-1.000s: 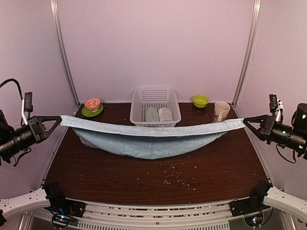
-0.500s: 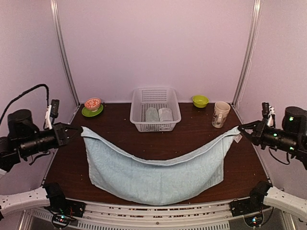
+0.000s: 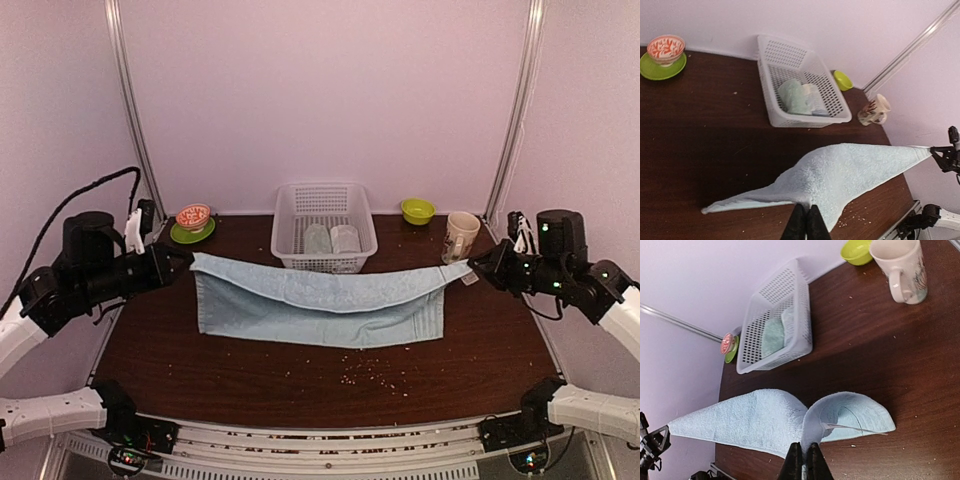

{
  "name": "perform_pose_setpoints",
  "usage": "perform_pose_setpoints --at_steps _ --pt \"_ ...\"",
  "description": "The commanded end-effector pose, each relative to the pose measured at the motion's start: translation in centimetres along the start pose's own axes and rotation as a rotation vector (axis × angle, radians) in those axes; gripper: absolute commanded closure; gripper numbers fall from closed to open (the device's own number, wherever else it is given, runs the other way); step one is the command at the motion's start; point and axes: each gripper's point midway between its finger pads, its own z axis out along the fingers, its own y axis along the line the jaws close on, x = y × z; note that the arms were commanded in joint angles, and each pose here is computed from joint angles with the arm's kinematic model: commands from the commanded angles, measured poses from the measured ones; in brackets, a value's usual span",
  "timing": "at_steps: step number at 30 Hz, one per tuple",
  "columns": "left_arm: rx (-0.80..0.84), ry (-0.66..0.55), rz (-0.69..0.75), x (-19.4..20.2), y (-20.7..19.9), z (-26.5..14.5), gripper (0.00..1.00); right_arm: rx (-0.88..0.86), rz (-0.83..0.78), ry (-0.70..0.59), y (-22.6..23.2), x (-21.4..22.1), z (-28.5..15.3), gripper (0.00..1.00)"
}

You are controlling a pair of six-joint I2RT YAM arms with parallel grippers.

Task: Roll the towels
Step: Pick up the towel from the center of the board, then flatten out the towel at the center of the board.

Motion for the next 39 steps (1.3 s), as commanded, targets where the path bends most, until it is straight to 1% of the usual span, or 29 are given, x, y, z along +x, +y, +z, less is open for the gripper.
perform_pose_setpoints --at_steps 1,4,6,7,8,10,12,14,17,19,22,26,28,33,36,39 --pt "0.259 -0.101 0.092 -2.3 -4.8 -6.0 1.00 -0.185 -0.179 -0.006 3.9 0.0 -4.3 1.00" --pt "0.391 -0.092 0.098 -0.5 -5.7 -10.2 1.00 -0.257 -0.259 -0.007 4.3 1.4 -7.7 1.00" --pt "0.455 -0.111 0.087 0.3 -5.9 -13.0 1.00 -0.324 -0.288 -0.003 4.9 2.4 -10.3 1.00" --pt "0.499 -0.145 0.084 0.4 -6.0 -15.1 1.00 -0.356 -0.292 0.005 5.2 2.9 -11.6 1.00" --pt "0.520 -0.158 0.077 0.5 -6.0 -16.2 1.00 -0.399 -0.299 0.006 5.8 3.3 -12.9 1.00" --pt "0.555 -0.227 0.074 0.2 -5.9 -19.2 1.00 -0.462 -0.300 -0.003 6.8 3.5 -15.3 1.00" --pt "0.545 -0.276 0.061 -0.3 -5.4 -20.5 1.00 -0.475 -0.298 -0.035 7.3 3.0 -17.0 1.00" --pt "0.522 -0.281 0.055 -0.6 -5.2 -20.0 1.00 -0.459 -0.291 -0.050 7.4 2.5 -17.2 1.00" --pt "0.462 -0.216 0.042 -0.8 -5.3 -15.6 1.00 -0.367 -0.227 -0.060 6.3 1.3 -14.1 1.00" --pt "0.381 -0.147 0.028 -0.6 -4.7 -11.2 1.00 -0.311 -0.156 -0.045 5.2 1.0 -10.7 1.00" --pt "0.277 -0.034 0.034 0.7 -3.6 -4.2 1.00 -0.200 -0.054 -0.025 2.6 0.9 -5.0 1.00" --pt "0.192 0.030 0.037 1.6 -1.7 2.3 1.00 -0.037 0.033 0.007 -1.6 1.2 2.0 1.00" --pt "0.157 0.051 -0.002 1.8 0.3 5.4 1.00 0.049 0.060 0.008 -3.9 0.9 4.7 1.00" --pt "0.061 0.098 -0.113 3.1 5.8 10.3 1.00 0.159 0.099 0.044 -7.1 0.2 10.0 1.00" --pt "0.035 0.127 -0.130 4.2 7.2 11.7 1.00 0.184 0.108 0.084 -7.7 0.5 12.1 1.00" --pt "0.010 0.128 -0.127 4.4 8.0 12.0 1.00 0.189 0.108 0.098 -7.9 0.5 13.1 1.00"
